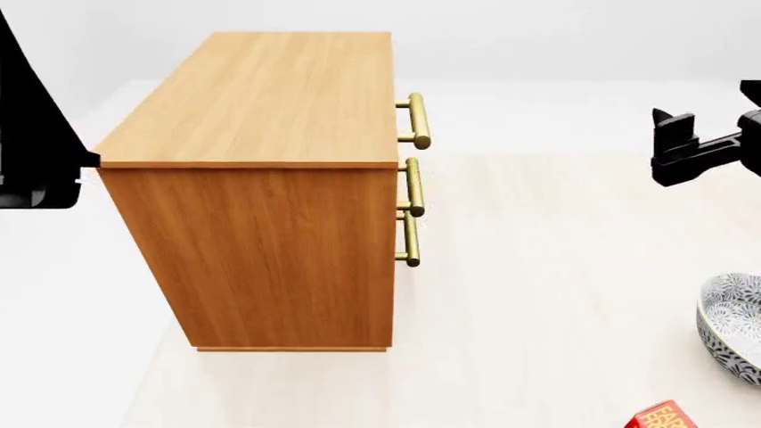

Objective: Close the top drawer of the cabinet and put the bowl on top of it.

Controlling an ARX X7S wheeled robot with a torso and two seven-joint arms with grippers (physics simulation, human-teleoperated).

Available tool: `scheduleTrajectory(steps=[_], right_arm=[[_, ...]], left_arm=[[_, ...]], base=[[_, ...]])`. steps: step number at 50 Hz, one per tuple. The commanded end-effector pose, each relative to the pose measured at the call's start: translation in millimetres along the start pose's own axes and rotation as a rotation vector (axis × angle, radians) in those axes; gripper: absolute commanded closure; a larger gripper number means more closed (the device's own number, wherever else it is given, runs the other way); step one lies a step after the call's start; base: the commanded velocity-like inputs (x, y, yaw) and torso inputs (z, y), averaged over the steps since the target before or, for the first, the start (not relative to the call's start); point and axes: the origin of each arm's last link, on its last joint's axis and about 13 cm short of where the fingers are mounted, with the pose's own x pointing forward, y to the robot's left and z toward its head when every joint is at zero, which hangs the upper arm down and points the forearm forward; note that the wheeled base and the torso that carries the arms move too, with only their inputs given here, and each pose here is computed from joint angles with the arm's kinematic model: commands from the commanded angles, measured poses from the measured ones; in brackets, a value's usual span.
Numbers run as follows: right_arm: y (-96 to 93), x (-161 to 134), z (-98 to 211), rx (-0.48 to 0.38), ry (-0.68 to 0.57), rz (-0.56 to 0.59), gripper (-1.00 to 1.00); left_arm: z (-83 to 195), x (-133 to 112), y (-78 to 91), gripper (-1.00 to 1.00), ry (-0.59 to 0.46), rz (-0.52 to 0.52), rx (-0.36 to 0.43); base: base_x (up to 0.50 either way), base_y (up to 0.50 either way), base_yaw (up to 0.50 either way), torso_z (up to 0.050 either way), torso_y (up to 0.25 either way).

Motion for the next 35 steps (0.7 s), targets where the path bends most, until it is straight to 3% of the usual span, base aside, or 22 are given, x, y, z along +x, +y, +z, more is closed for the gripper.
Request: scheduleTrajectory(steps=[1, 11, 13, 24, 35], right_arm=[[-27.2, 0, -10, -0.110, 0.216, -0.073, -1.00], [-39.1, -5, -13, -0.110, 0.344, -0.080, -1.00], [-40.2, -10, -17, -0.125, 0.417, -0.055, -1.00], [-46.8, -21, -28, -0.044, 0.589, -0.051, -1.00], [-48.6, -30, -51, 0.019, 0.673, -0.024, -1.00]], left_arm=[[1, -1, 0.8, -1.00, 0.001, 0.000, -0.001], [0, 0, 0.8, -1.00, 0.001, 0.001, -0.001], [0, -1, 0.8, -1.00, 0.002, 0.002, 0.000], [0, 0, 0.2, -1.00, 0.001, 0.000, -0.001], [-1, 1, 0.5, -1.00, 0.002, 0.001, 0.000]], base=[[0.00, 0.00, 0.00, 0.000, 0.000], [0.00, 0.00, 0.00, 0.000, 0.000], [0.00, 0.00, 0.00, 0.000, 0.000], [0.00, 0.00, 0.00, 0.000, 0.000], [0.00, 0.00, 0.00, 0.000, 0.000]])
